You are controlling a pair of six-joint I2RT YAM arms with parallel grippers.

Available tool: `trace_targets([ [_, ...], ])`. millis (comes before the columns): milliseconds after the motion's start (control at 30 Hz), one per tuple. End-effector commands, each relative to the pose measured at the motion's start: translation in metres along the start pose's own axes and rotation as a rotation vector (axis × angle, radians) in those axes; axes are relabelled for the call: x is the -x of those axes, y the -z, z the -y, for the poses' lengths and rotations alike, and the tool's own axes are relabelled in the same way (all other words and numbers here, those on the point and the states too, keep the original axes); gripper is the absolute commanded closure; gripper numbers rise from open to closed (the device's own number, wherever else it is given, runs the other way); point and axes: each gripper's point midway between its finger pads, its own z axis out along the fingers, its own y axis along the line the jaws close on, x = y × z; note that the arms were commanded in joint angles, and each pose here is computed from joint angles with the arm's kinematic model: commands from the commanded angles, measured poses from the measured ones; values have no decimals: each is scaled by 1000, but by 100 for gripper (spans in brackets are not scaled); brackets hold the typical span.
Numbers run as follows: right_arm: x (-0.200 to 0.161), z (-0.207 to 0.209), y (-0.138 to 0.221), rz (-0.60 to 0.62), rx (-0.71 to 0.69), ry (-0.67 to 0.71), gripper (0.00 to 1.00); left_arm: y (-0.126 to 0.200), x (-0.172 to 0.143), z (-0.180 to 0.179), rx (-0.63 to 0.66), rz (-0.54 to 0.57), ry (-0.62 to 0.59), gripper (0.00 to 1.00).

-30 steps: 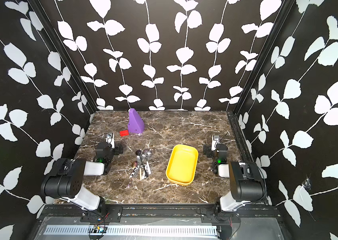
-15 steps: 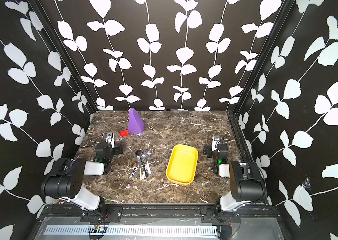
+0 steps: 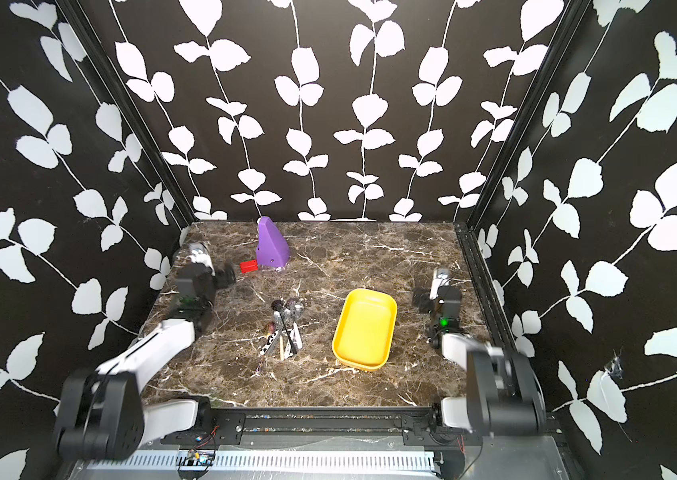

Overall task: Put the spoon into the storage box
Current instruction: Pick up the spoon from the center of the board.

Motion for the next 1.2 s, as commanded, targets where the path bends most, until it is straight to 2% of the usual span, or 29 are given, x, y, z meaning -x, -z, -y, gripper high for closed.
trace_targets([
  [0,53,30,27,65,-151,-256,1,23,-12,-29,149,-139,164,1],
  [33,61,33,32,59,-169,-306,1,31,-10,-40,208,-161,218,1],
  [67,61,47,38,52,-252,-414,1,38,-12,-44,218,-184,245,1],
  [133,45,60,47,-15,-335,-553,0,43,-11,-38,142,-203,287,1],
  [267,51,43,45,-53,-201,-550,1,56,-12,13,-168,-312,301,2],
  [367,65,23,43,-121,-102,-515,1,73,-30,51,-363,-487,340,7],
  [433,70,3,38,-163,-11,-502,1,87,-48,69,-413,-599,311,12],
  [533,66,-24,34,-255,69,-451,3,110,-79,86,-381,-741,165,13],
  [633,61,-40,32,-319,98,-396,5,130,-98,107,-374,-845,69,19],
  [767,57,-47,26,-336,108,-395,7,145,-111,130,-342,-911,-90,24],
  [900,53,-49,22,-352,115,-403,8,144,-130,155,-364,-976,-99,37],
  [1033,46,-50,19,-371,110,-396,9,138,-139,183,-383,-989,-128,45],
  [1167,40,-52,17,-387,115,-409,9,126,-150,195,-365,-1009,-119,54],
])
